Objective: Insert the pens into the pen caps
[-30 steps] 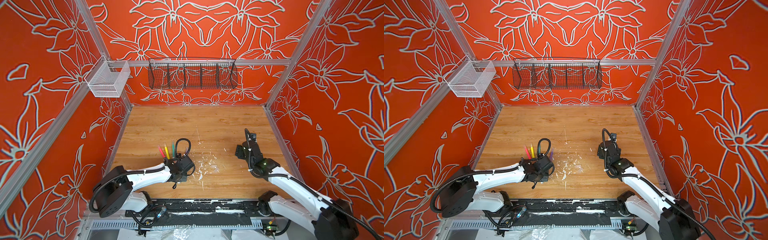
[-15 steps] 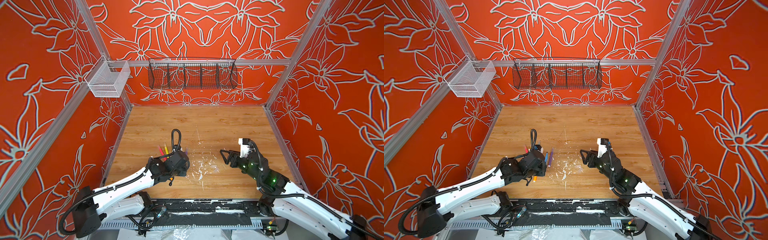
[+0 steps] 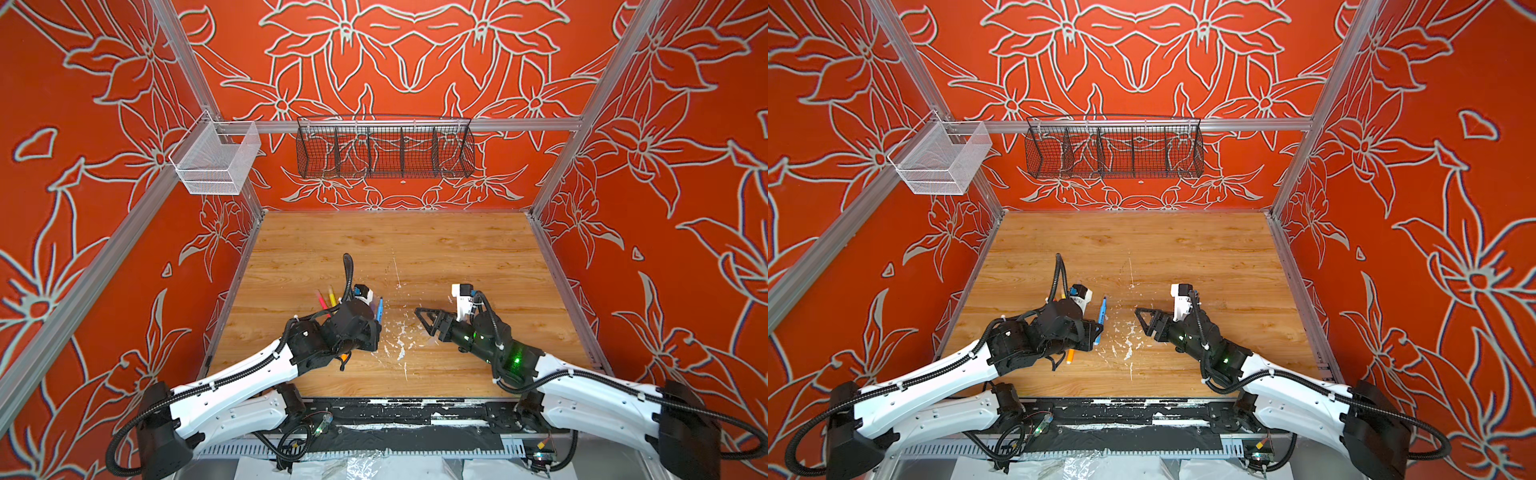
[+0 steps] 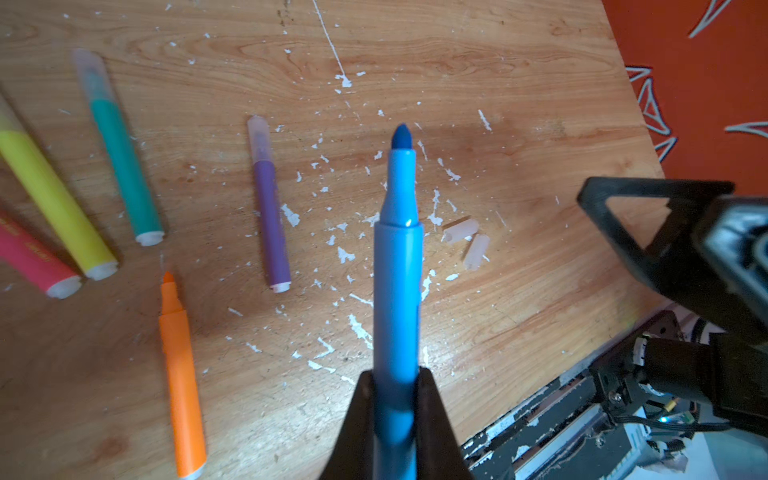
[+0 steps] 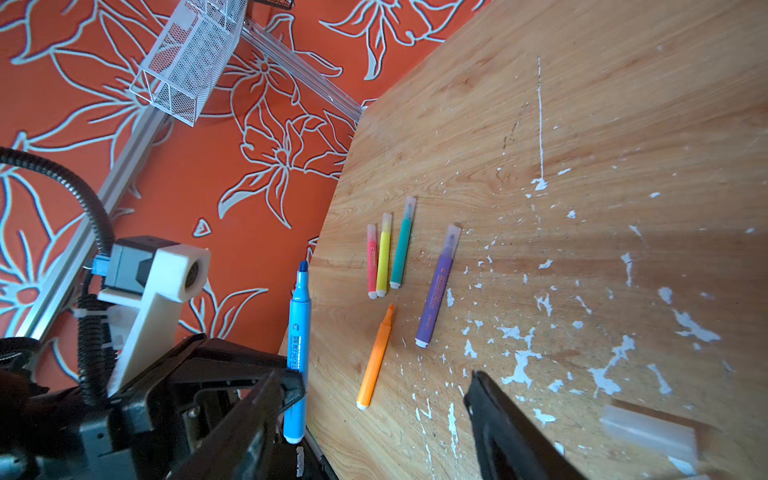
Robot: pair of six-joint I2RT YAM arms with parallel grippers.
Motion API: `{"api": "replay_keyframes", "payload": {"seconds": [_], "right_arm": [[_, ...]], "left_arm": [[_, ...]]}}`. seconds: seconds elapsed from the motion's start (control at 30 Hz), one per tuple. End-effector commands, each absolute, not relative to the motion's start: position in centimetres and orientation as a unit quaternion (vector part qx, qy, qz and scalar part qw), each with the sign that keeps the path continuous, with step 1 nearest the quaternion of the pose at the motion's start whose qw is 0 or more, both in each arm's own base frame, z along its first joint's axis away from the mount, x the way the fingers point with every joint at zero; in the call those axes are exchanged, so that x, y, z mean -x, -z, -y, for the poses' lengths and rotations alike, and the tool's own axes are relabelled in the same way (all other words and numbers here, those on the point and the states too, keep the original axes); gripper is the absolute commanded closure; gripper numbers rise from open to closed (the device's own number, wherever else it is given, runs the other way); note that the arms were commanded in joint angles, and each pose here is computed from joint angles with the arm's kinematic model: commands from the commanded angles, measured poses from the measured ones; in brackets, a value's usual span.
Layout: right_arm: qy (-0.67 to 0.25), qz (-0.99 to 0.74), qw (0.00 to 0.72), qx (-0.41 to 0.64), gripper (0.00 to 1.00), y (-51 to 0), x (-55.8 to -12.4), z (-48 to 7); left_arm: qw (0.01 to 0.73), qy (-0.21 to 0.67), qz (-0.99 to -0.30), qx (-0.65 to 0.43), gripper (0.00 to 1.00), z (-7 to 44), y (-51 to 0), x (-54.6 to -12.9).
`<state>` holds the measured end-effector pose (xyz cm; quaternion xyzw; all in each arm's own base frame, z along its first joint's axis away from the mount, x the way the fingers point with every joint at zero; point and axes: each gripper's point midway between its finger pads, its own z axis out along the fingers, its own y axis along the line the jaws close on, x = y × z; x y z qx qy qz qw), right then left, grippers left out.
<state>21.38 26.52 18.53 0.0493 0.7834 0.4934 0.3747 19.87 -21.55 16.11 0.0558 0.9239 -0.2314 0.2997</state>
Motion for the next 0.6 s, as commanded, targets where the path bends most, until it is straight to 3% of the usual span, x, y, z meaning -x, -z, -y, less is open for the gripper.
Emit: {"api": "replay_keyframes", "payload": {"seconds": [0.0, 0.33, 0.57], "right_arm": [[-0.532, -0.758, 0.373, -0.054, 0.27, -20.4, -21.2, -27.9], [-0.539, -0.76, 0.36, -0.043, 0.27, -20.2, -21.1, -30.3], [-0.547, -0.762, 0.345, -0.042, 0.36, -19.5, -21.1, -32.1]], "left_arm": [[0.301, 0.243, -0.92, -0.072, 1.0, 23.1, -16.1, -20.1], [0.3, 0.246, -0.917, -0.095, 1.0, 24.9, -15.8, -19.9], [0.308, 0.253, -0.911, -0.105, 1.0, 25.8, -16.4, -20.0]]}}
